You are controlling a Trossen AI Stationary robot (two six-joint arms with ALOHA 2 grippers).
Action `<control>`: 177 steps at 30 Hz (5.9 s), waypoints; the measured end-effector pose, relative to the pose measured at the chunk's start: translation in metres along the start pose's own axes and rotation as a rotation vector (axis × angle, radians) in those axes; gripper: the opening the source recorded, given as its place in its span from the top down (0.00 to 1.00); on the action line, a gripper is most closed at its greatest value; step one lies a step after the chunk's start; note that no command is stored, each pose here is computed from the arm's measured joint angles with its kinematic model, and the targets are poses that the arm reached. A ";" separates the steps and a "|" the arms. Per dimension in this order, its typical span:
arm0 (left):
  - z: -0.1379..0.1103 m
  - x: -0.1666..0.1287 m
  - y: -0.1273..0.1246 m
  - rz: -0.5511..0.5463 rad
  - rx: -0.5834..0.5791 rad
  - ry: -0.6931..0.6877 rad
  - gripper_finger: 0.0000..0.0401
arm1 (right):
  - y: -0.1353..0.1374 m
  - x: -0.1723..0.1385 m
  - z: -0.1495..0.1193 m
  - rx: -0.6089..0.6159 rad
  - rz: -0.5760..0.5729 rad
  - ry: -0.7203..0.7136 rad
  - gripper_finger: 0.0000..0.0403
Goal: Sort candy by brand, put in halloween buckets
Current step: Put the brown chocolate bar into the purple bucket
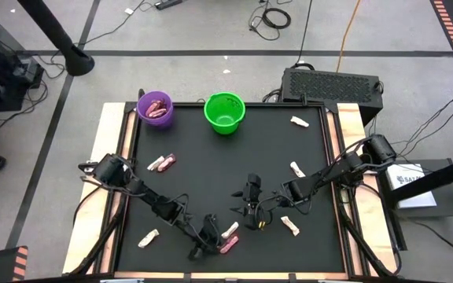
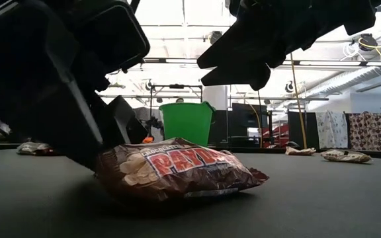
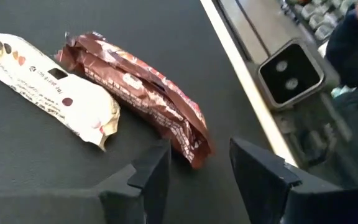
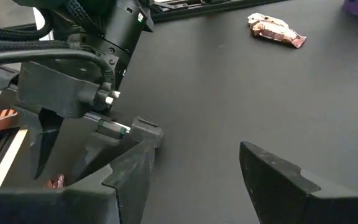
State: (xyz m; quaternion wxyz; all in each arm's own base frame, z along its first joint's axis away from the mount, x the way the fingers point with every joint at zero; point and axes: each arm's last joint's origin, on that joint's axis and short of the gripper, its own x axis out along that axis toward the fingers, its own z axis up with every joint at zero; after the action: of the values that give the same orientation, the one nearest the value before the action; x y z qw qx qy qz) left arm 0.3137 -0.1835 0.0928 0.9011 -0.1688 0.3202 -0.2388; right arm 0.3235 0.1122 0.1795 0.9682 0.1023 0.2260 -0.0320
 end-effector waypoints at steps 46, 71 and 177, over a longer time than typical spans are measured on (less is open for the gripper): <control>0.007 0.019 -0.002 0.092 -0.078 0.136 0.78 | 0.000 0.000 0.000 0.000 0.000 0.000 0.43; 0.081 -0.160 -0.020 0.702 0.104 0.190 1.00 | -0.001 0.000 -0.003 0.016 -0.011 0.026 0.43; 0.014 -0.201 0.159 0.779 -0.144 0.963 0.86 | 0.003 -0.001 -0.005 0.004 -0.002 0.035 0.43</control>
State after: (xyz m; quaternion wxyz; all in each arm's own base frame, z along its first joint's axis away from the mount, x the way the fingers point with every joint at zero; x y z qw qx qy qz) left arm 0.2368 0.0591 0.1302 0.6629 0.0267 0.7439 0.0803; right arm 0.3205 0.1157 0.1765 0.9639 0.1047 0.2429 -0.0314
